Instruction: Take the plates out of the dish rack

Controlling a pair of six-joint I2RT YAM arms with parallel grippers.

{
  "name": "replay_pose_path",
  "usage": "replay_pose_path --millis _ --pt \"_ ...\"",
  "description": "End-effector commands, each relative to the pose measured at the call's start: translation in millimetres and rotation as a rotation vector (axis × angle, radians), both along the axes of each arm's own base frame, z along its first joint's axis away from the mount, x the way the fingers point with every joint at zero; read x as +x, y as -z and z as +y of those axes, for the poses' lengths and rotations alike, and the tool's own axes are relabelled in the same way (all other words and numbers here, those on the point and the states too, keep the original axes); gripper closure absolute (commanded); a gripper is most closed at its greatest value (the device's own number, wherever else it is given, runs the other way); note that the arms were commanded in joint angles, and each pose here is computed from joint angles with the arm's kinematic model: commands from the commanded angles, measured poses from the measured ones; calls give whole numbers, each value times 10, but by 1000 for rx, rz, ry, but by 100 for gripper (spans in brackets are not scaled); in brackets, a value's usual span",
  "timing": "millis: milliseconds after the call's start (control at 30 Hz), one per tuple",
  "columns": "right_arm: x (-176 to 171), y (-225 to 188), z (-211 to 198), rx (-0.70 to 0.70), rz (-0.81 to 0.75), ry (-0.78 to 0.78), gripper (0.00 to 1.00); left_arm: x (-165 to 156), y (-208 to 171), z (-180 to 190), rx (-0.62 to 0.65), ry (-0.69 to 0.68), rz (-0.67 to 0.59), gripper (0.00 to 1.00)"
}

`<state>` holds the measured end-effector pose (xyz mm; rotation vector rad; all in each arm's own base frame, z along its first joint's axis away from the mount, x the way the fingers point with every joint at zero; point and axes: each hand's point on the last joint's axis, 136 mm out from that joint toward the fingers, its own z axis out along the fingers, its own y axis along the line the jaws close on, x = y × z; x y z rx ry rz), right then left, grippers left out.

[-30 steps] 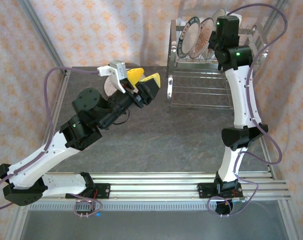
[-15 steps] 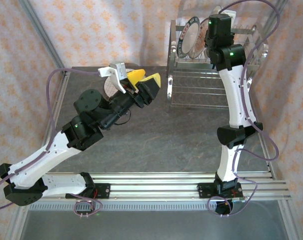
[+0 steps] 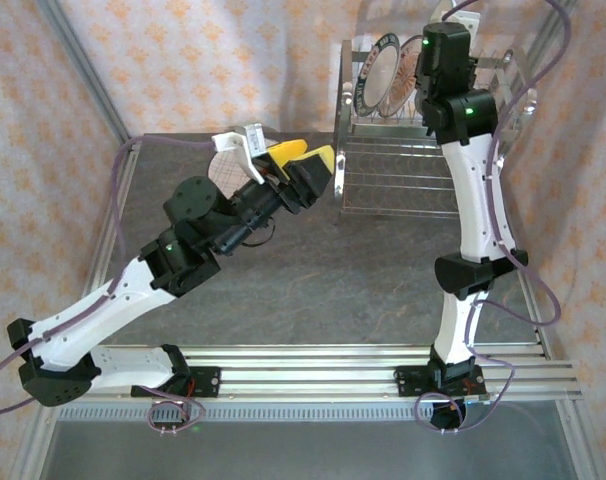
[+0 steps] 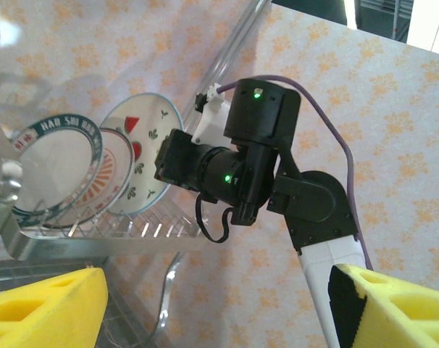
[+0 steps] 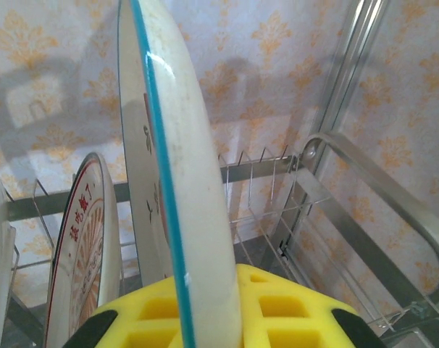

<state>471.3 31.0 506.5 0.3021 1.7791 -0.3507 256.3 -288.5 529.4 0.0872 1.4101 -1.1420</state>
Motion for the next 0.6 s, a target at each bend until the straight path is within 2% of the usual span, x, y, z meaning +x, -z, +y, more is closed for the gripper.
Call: replay_pose_path --millis 0,300,433,567 --pt "-606 -973 -263 84 -308 59 100 -18 -92 -145 -81 72 13 21" --pt "-1021 -1175 -393 126 -355 63 100 253 61 -785 -228 239 209 19" --pt "-1206 -1201 -442 165 -366 59 100 447 129 -1266 -343 367 366 19" --pt "-1409 -1208 -474 211 -370 40 100 660 287 -1620 -438 422 533 19"
